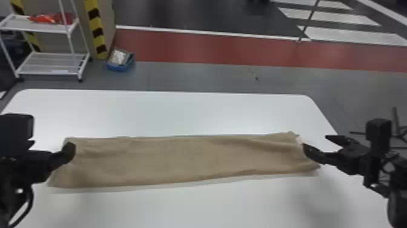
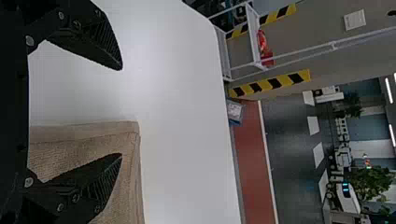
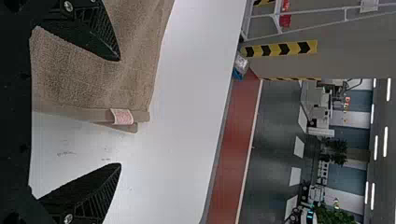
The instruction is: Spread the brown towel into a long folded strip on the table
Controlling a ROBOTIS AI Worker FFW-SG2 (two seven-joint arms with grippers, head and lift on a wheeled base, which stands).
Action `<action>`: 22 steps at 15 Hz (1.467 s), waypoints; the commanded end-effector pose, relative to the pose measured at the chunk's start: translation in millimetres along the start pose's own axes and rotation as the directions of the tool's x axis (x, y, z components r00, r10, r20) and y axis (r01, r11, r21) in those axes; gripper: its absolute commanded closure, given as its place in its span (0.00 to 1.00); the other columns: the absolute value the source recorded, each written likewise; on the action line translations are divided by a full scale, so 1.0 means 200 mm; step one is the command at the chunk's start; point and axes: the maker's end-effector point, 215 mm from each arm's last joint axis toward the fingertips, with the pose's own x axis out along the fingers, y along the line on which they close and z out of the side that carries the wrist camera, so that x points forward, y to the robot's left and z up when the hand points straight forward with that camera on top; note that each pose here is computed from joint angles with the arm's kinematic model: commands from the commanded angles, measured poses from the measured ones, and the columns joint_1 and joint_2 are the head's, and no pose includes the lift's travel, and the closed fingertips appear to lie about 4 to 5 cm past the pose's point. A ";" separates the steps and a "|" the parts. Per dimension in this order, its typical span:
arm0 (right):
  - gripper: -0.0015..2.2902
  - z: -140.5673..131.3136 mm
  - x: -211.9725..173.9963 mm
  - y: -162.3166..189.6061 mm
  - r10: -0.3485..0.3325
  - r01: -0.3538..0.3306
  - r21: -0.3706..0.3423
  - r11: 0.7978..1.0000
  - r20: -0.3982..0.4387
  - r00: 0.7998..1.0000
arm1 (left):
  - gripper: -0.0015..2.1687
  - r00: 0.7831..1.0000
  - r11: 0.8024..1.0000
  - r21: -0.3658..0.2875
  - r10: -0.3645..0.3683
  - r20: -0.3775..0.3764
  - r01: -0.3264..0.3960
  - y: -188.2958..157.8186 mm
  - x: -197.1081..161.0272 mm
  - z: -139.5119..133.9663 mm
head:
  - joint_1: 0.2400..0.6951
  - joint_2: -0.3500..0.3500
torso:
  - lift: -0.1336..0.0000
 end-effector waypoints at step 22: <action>0.22 -0.05 0.42 0.01 -0.096 0.095 0.070 0.993 0.018 0.995 | 0.15 0.941 0.942 -0.012 -0.335 0.042 0.336 -0.60 -0.12 -0.01 | 1.00 0.16 | 0.11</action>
